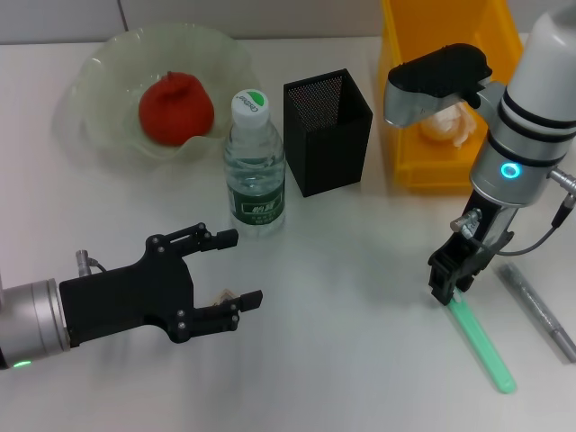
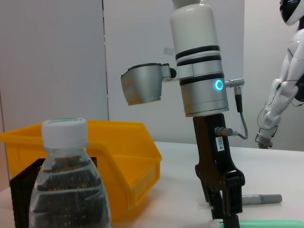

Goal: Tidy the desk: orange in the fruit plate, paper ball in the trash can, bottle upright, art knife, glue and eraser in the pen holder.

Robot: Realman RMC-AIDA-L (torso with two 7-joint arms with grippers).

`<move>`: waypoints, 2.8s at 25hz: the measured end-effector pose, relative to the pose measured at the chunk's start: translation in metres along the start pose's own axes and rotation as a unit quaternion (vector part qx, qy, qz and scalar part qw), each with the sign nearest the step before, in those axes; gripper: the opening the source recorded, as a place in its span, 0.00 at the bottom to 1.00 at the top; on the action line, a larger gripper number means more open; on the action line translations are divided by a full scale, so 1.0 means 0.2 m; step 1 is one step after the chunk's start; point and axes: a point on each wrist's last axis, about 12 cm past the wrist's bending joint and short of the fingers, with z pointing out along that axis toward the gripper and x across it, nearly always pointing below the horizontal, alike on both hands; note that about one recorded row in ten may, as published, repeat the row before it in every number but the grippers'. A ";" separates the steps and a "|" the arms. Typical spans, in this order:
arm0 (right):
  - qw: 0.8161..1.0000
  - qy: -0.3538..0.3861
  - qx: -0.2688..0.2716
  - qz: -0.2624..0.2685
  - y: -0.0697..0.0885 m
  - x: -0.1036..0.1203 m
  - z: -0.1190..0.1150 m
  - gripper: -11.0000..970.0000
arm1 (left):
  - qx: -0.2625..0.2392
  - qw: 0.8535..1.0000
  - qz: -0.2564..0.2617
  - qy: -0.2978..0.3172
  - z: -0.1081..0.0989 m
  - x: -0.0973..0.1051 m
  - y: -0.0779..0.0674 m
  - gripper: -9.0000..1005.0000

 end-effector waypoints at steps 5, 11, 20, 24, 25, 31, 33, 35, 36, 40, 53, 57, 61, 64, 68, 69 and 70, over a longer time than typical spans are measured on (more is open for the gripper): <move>1.000 0.005 0.005 -0.007 0.01 0.00 0.01 0.35 | 0.000 1.000 0.000 0.000 0.00 0.00 0.00 0.78; 1.000 0.005 0.003 -0.016 0.02 0.00 0.01 0.25 | 0.000 1.000 0.000 -0.001 0.00 0.00 0.00 0.78; 1.000 -0.020 0.002 -0.021 0.02 -0.01 -0.02 0.19 | -0.001 1.000 0.000 -0.001 0.00 0.00 0.00 0.78; 0.998 -0.064 -0.005 -0.025 0.02 -0.01 -0.08 0.19 | -0.003 1.000 -0.001 -0.002 0.00 0.00 0.00 0.78; 0.997 -0.076 -0.011 -0.027 0.02 0.00 -0.10 0.19 | -0.007 1.000 -0.002 -0.005 -0.01 0.00 0.00 0.78; 0.980 -0.181 -0.058 -0.058 0.02 0.05 -0.19 0.19 | -0.011 1.000 -0.003 -0.008 -0.01 0.00 0.00 0.78; 0.961 -0.251 -0.095 -0.068 -0.01 0.09 -0.25 0.19 | -0.014 1.000 -0.003 -0.013 -0.01 -0.01 0.00 0.78; 0.951 -0.279 -0.112 -0.068 -0.02 0.11 -0.26 0.19 | -0.014 1.000 -0.003 -0.013 -0.01 -0.01 0.00 0.78; 0.940 -0.308 -0.129 -0.067 -0.05 0.13 -0.28 0.19 | -0.014 1.000 -0.003 -0.013 -0.01 -0.01 0.00 0.78; 0.883 -0.424 -0.191 -0.059 -0.16 0.22 -0.31 0.19 | -0.015 1.000 -0.003 -0.013 -0.01 -0.01 0.00 0.78; 0.725 -0.643 -0.234 -0.078 -0.31 0.32 -0.11 0.19 | -0.014 1.000 0.000 -0.014 0.00 -0.02 0.02 0.78; 0.684 -0.696 -0.198 -0.088 -0.30 0.30 -0.04 0.19 | -0.015 1.000 0.000 -0.013 0.00 -0.02 0.02 0.78; 0.663 -0.726 -0.159 -0.086 -0.30 0.27 0.01 0.19 | -0.016 1.000 -0.001 -0.013 0.00 -0.01 0.01 0.78; 0.657 -0.737 -0.139 -0.078 -0.29 0.25 0.05 0.19 | -0.017 1.000 -0.003 -0.013 -0.01 -0.01 0.01 0.78; 0.668 -0.731 -0.112 -0.079 -0.29 0.22 0.08 0.20 | -0.018 1.000 -0.003 -0.013 -0.01 -0.01 0.01 0.78; 0.668 -0.731 -0.112 -0.079 -0.29 0.22 0.08 0.21 | -0.018 1.000 -0.003 -0.013 -0.01 -0.01 0.01 0.78; 0.672 -0.728 -0.109 -0.078 -0.30 0.22 0.09 0.21 | -0.018 1.000 -0.003 -0.013 -0.01 -0.01 0.01 0.78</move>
